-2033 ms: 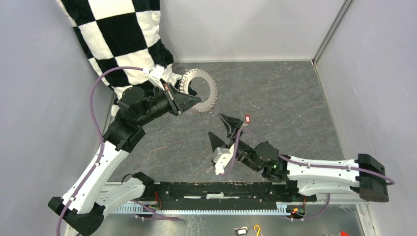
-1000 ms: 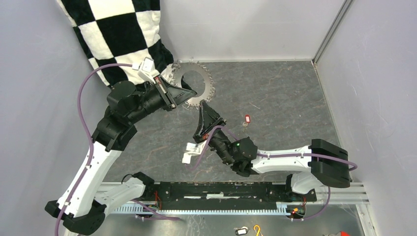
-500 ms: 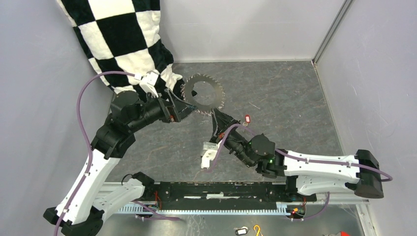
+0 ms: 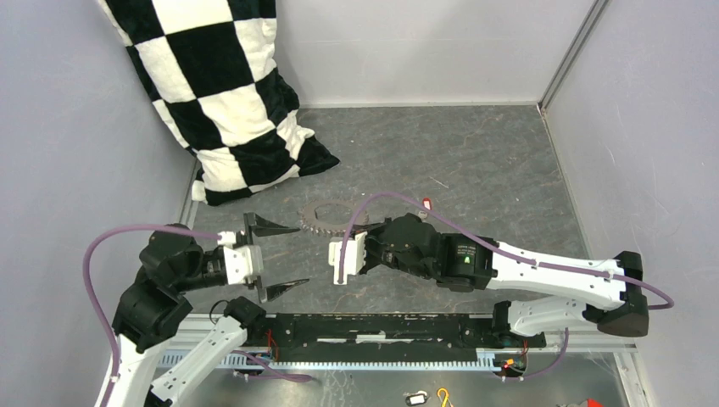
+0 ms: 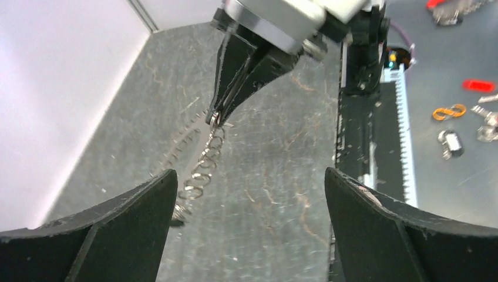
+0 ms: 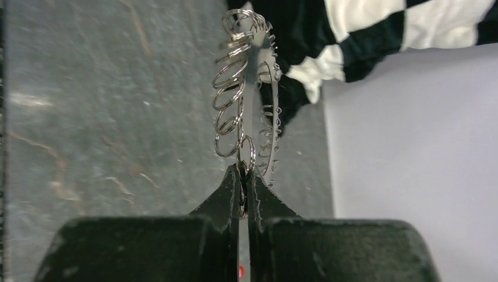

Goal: Put the keys on the keyring

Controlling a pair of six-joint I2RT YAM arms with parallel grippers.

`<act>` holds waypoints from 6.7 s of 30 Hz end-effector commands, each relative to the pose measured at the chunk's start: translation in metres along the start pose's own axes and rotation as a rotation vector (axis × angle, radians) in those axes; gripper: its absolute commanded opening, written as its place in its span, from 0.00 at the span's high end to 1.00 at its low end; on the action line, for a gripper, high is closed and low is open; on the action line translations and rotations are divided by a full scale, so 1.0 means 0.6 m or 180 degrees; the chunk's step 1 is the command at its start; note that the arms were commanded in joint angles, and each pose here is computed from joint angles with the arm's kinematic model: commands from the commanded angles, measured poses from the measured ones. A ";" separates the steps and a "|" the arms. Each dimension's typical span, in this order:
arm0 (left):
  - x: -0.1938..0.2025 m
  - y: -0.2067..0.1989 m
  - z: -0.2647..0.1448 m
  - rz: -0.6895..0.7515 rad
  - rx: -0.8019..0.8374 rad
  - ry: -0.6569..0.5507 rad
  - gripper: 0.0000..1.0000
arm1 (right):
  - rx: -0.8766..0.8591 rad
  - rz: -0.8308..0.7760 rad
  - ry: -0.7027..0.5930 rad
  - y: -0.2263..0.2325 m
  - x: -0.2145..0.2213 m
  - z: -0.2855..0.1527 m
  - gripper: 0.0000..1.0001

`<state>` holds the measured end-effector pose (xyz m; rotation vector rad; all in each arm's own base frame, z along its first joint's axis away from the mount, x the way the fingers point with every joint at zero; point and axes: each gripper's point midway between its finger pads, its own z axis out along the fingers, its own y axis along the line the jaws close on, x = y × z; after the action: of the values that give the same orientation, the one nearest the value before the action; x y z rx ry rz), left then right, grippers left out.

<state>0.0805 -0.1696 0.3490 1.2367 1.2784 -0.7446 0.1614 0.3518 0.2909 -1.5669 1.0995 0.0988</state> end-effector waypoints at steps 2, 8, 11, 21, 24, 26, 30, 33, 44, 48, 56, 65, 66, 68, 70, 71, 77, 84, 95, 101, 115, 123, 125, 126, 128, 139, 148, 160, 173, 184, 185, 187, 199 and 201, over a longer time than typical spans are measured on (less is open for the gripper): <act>0.020 0.015 0.033 0.1011 0.0232 -0.0147 0.00 | -0.0480 0.0731 -0.0324 0.021 -0.071 -0.007 1.00; 0.052 0.016 0.056 0.1385 0.0461 -0.0121 0.00 | -0.0683 0.0958 -0.0333 0.029 -0.096 0.000 1.00; 0.057 0.021 0.059 0.1515 0.0392 -0.0152 0.00 | -0.0678 0.0999 -0.0340 0.028 -0.096 -0.002 1.00; 0.067 -0.030 0.049 0.1764 0.0720 -0.0405 0.14 | -0.0648 0.1205 -0.0351 0.016 -0.114 0.003 1.00; 0.094 -0.034 0.047 0.2326 0.0675 -0.0409 0.16 | -0.0666 0.1365 -0.0282 0.013 -0.118 0.004 1.00; 0.095 -0.024 0.048 0.2744 0.0499 -0.0475 0.18 | -0.0695 0.1476 -0.0204 0.013 -0.118 0.004 1.00; 0.055 0.020 0.043 0.3230 -0.0284 -0.0777 0.28 | -0.0830 0.1666 -0.0105 0.025 -0.122 0.007 1.00; 0.042 0.034 0.035 0.3407 -0.0552 -0.0845 0.26 | -0.0930 0.1802 -0.0091 0.037 -0.128 0.011 1.00; 0.036 0.031 0.031 0.3332 -0.0565 -0.0873 0.28 | -0.1009 0.2014 -0.0031 0.046 -0.138 0.026 1.00; 0.033 0.037 0.026 0.3197 -0.0637 -0.0847 0.28 | -0.0965 0.2033 -0.0010 0.044 -0.132 0.024 1.00; 0.015 0.065 0.008 0.2515 -0.0897 -0.0724 0.36 | -0.0837 0.2017 0.0001 0.036 -0.113 0.016 1.00; 0.020 0.055 0.007 0.2295 -0.0808 -0.0688 0.38 | -0.0769 0.1988 -0.0107 0.022 -0.115 0.005 1.00; 0.027 0.047 0.009 0.2298 -0.0711 -0.0661 0.37 | -0.0754 0.1982 -0.0136 0.020 -0.117 0.004 1.00; 0.040 0.028 0.015 0.2237 -0.0467 -0.0613 0.34 | -0.0737 0.1939 -0.0168 0.017 -0.116 0.002 1.00; 0.044 0.010 0.020 0.2046 -0.0233 -0.0598 0.28 | -0.0772 0.1886 -0.0257 0.018 -0.121 -0.002 1.00; 0.046 0.003 0.023 0.1929 -0.0112 -0.0578 0.27 | -0.0796 0.1836 -0.0323 0.019 -0.124 -0.004 1.00; 0.006 0.003 0.038 0.0942 0.0213 -0.0492 0.25 | -0.0987 0.1410 -0.0501 0.036 -0.124 -0.016 1.00; 0.009 -0.025 0.057 0.0154 0.0898 -0.0205 0.32 | -0.1062 0.1112 -0.0644 0.038 -0.129 -0.027 1.00; 0.033 -0.030 0.065 -0.0070 0.1233 0.0113 0.55 | -0.1148 0.0935 -0.0701 0.039 -0.135 -0.034 1.00; 0.034 -0.035 0.067 -0.0154 0.1295 0.0102 0.59 | -0.1187 0.0926 -0.0690 0.038 -0.141 -0.031 1.00; 0.031 -0.033 0.076 -0.0260 0.1284 0.0020 0.64 | -0.1275 0.0876 -0.0676 0.044 -0.155 -0.021 1.00; 0.029 -0.030 0.073 -0.0241 0.1204 0.0020 0.75 | -0.1276 0.0868 -0.0679 0.045 -0.155 -0.020 1.00; 0.033 -0.031 0.073 -0.0240 0.1199 0.0027 0.78 | -0.1273 0.0868 -0.0684 0.044 -0.156 -0.021 1.00; 0.035 -0.031 0.073 -0.0244 0.1188 0.0037 0.78 | -0.1270 0.0871 -0.0689 0.043 -0.157 -0.021 1.00; 0.040 -0.030 0.074 -0.0254 0.1174 0.0064 0.78 | -0.1268 0.0867 -0.0690 0.043 -0.158 -0.022 1.00; 0.042 -0.021 0.079 -0.0198 0.1220 0.0146 0.98 | -0.1299 0.0858 -0.0671 0.048 -0.156 -0.021 1.00; 0.015 -0.016 0.086 -0.0384 0.1078 -0.0140 0.98 | -0.0908 0.0978 -0.0902 0.029 -0.139 -0.045 0.52; -0.045 -0.003 0.095 -0.0892 0.0934 -0.0645 0.98 | 0.0206 0.1881 -0.1615 -0.051 -0.099 -0.147 0.15; -0.071 0.001 0.088 -0.0870 0.0848 -0.0847 0.98 | -0.0078 0.2074 -0.2281 -0.053 -0.149 -0.135 0.39; -0.089 0.012 0.084 -0.0834 0.0711 -0.0954 0.98 | -0.0646 0.2417 -0.3019 -0.045 -0.177 -0.150 0.63; -0.088 0.015 0.084 -0.0835 0.0659 -0.0967 0.98 | -0.0681 0.2436 -0.3036 -0.042 -0.178 -0.151 0.62; -0.086 0.022 0.085 -0.0847 0.0567 -0.0986 0.98 | -0.0739 0.2453 -0.3054 -0.038 -0.180 -0.149 0.59; -0.082 0.032 0.087 -0.0936 0.0399 -0.1090 0.98 | -0.0616 0.2696 -0.3030 -0.045 -0.170 -0.121 0.58; -0.082 0.032 0.087 -0.0920 0.0404 -0.1103 0.98 | -0.0650 0.2720 -0.3010 -0.044 -0.172 -0.115 0.58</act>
<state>0.1040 -0.2262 0.3742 1.0175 1.2090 -1.2075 0.0867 0.3523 0.3828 -0.9432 0.9264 1.3760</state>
